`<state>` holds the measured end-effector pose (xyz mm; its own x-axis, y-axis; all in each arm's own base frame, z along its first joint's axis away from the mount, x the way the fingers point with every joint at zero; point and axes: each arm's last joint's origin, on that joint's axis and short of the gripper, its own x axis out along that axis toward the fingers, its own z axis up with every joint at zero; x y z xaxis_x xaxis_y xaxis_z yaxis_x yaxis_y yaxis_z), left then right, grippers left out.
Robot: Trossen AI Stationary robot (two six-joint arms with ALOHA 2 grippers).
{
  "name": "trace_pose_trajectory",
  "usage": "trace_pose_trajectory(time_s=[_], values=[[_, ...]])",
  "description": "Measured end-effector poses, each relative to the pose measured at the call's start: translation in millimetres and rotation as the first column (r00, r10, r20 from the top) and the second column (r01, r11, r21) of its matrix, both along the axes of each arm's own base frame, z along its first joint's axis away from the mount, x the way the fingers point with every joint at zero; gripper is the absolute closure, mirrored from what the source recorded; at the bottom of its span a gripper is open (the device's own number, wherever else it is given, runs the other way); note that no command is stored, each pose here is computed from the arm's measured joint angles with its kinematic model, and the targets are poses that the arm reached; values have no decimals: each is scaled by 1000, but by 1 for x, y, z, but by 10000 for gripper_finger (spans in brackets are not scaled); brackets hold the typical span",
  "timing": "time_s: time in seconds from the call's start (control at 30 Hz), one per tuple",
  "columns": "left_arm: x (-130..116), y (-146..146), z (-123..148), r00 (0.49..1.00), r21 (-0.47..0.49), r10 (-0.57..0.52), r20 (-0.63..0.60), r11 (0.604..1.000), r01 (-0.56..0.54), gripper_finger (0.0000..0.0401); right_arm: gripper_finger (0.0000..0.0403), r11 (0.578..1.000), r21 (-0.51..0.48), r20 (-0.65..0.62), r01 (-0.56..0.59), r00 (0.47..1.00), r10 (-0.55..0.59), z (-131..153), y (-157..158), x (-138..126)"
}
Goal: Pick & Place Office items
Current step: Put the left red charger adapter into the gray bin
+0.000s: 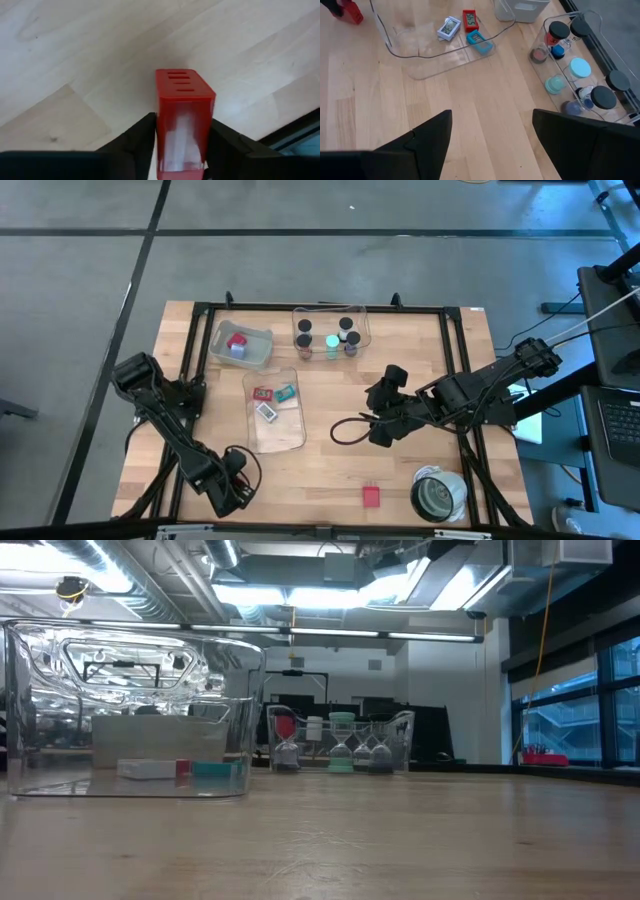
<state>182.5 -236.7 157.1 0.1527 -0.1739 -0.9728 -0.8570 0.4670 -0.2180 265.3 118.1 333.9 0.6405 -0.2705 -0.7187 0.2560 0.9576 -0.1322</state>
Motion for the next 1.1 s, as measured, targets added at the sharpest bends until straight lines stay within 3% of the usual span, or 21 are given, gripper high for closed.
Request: trace_pose_trajectory(time_s=[0.13, 0.33, 0.5, 0.63, 0.73, 0.83, 0.97, 1.1], values=[[2, -1, 12, 999, -18, 7, 47, 1000, -6, 284, 124, 1000, 0, 0, 0, 1000, 0, 0, 0, 0], [4, 5, 48, 965, 11, 13, 263, 1000, -17, 284, 124, 1000, 0, 0, 0, 1000, 0, 0, 0, 0], [3, 18, 84, 880, 143, -20, 475, 988, -55, 277, 124, 1000, 0, 0, 0, 1000, 0, 0, 0, 0], [4, 36, 106, 785, 290, -85, 613, 949, -124, 279, 124, 1000, 0, 0, 0, 1000, 0, 0, 0, 0], [8, 52, 118, 731, 435, -179, 659, 883, -175, 280, 124, 1000, 0, 0, 0, 1000, 0, 0, 0, 0], [16, 70, 127, 709, 594, -294, 641, 775, -215, 277, 124, 1000, 0, 0, 0, 1000, 0, 0, 0, 0], [28, 98, 137, 741, 741, -374, 558, 626, -243, 278, 124, 1000, 0, 0, 0, 1000, 0, 0, 0, 0], [40, 130, 144, 800, 817, -366, 476, 520, -249, 278, 124, 1000, 0, 0, 0, 1000, 0, 0, 0, 0]])
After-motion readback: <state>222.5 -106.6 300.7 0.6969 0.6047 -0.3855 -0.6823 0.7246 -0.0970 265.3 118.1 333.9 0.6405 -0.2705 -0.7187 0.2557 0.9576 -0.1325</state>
